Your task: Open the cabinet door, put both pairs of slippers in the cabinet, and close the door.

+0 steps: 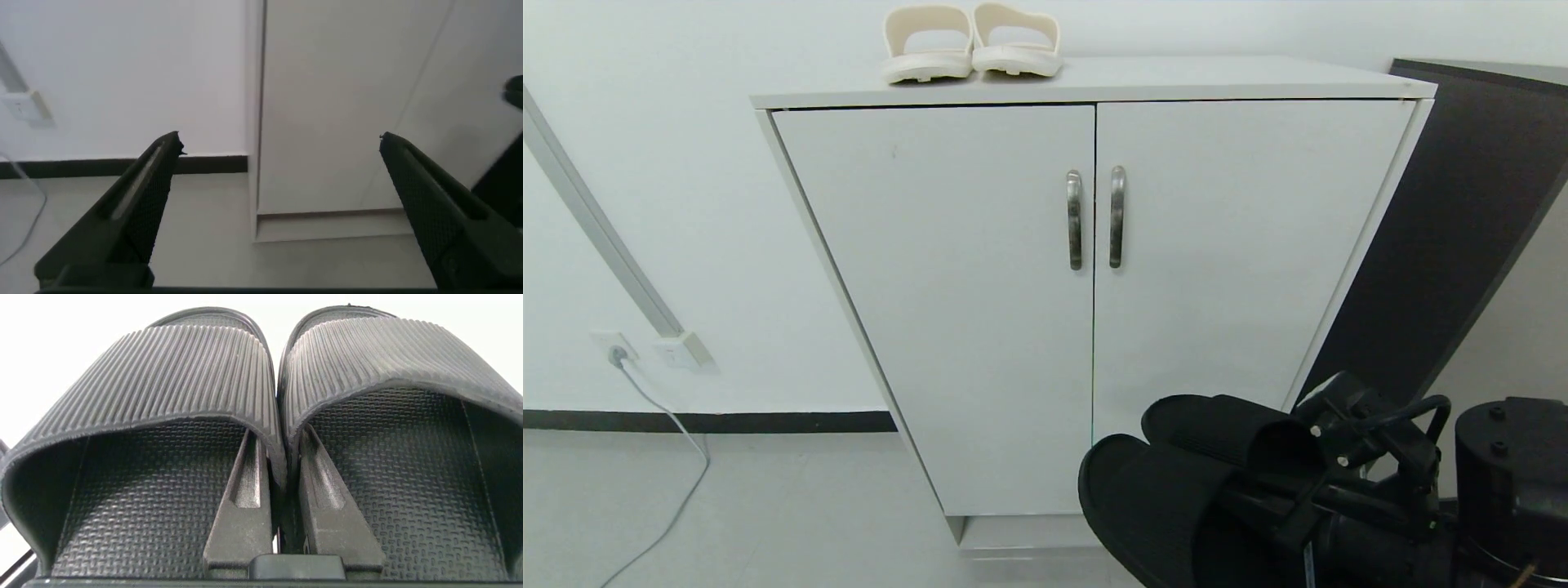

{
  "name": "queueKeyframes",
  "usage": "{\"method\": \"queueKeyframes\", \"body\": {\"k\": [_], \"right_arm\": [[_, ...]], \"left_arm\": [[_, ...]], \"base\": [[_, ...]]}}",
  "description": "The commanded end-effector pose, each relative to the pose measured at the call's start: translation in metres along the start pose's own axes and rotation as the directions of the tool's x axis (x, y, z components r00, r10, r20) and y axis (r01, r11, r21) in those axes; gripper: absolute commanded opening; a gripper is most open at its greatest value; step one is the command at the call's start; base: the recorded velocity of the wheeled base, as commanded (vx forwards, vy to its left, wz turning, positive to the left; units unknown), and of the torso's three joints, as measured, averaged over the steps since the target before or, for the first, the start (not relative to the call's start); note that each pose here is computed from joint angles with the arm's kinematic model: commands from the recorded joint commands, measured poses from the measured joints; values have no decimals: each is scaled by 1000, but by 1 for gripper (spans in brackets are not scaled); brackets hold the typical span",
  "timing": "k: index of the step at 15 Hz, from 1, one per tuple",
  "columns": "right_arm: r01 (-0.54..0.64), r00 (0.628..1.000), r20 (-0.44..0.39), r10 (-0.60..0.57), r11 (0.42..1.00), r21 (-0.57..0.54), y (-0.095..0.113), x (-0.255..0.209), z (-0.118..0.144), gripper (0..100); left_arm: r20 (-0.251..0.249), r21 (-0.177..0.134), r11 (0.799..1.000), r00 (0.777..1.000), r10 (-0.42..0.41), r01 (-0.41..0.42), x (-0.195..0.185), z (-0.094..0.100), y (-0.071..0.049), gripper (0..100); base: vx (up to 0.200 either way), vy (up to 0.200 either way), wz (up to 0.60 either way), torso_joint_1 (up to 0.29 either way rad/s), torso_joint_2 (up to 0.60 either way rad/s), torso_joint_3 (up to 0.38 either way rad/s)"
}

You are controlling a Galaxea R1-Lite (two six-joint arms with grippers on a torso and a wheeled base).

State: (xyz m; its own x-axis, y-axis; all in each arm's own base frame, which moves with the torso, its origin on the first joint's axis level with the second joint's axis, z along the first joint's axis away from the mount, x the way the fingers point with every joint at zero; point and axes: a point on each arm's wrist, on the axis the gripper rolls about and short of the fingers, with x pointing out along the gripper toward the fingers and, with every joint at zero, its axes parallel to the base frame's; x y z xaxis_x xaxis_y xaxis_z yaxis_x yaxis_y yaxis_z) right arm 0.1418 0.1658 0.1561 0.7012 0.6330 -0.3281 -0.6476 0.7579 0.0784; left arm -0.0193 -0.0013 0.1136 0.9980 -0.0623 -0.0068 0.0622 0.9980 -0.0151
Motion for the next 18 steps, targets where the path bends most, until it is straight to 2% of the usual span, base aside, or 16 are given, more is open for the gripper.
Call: {"method": "queueKeyframes", "body": {"k": [1,2,3,4,6,8,10,11,12,13,14,15,16,17,18], "right_arm": [[2,1000,-7,-2,1000,0,0,1,-1,0],[2,1000,-6,-2,1000,0,0,1,-1,0],[0,1000,-3,0,1000,0,0,0,-1,0],[1,1000,-5,-1,1000,-1,0,1,-1,0],[1,1000,-5,-1,1000,-1,0,1,-1,0],[-1,1000,-8,1,1000,-1,0,1,-2,0],[0,1000,-9,0,1000,-1,0,1,-1,0],[-2,1000,-9,2,1000,-2,0,1,-2,0],[-2,1000,-8,2,1000,-1,0,1,-1,0],[0,1000,-9,0,1000,0,0,2,-2,0],[0,1000,-11,0,1000,0,0,2,-2,0],[0,1000,-14,0,1000,0,0,3,-2,0],[1,1000,-21,-1,1000,-1,0,4,-4,0],[0,1000,-24,0,1000,-2,1,5,-4,0],[0,1000,-24,0,1000,-2,1,5,-4,0]], "left_arm": [[-101,-30,995,990,-96,93,24,31,-1,100],[-116,-36,993,986,-120,117,28,29,-1,100],[-130,-47,983,974,-184,179,35,28,-2,100],[-121,-47,980,973,-197,193,39,33,-3,100],[-100,-39,977,972,-214,211,52,53,-2,100],[-114,-49,964,957,-266,262,74,76,-3,100],[-111,-55,935,928,-355,351,96,93,-6,100],[-122,-64,879,871,-476,472,114,97,-15,100],[-132,-70,834,824,-551,547,126,98,-26,100],[-127,-69,796,786,-605,601,140,100,-38,100],[-116,-64,773,765,-634,631,151,103,-48,100],[-111,-66,767,759,-642,639,156,105,-54,100],[-92,-88,749,744,-662,656,168,114,-71,100],[-83,-105,727,723,-686,678,174,120,-82,100],[-72,-106,714,711,-700,692,181,128,-91,100]], "base": [[0,0,0,0,0,0],[0,0,0,0,0,0],[0,0,0,0,0,0],[0,0,0,0,0,0],[0,0,0,0,0,0],[0,0,0,0,0,0],[0,0,0,0,0,0],[0,0,0,0,0,0],[0,0,0,0,0,0],[0,0,0,0,0,0],[0,0,0,0,0,0],[0,0,0,0,0,0],[0,0,0,0,0,0],[0,0,0,0,0,0],[0,0,0,0,0,0]]}}
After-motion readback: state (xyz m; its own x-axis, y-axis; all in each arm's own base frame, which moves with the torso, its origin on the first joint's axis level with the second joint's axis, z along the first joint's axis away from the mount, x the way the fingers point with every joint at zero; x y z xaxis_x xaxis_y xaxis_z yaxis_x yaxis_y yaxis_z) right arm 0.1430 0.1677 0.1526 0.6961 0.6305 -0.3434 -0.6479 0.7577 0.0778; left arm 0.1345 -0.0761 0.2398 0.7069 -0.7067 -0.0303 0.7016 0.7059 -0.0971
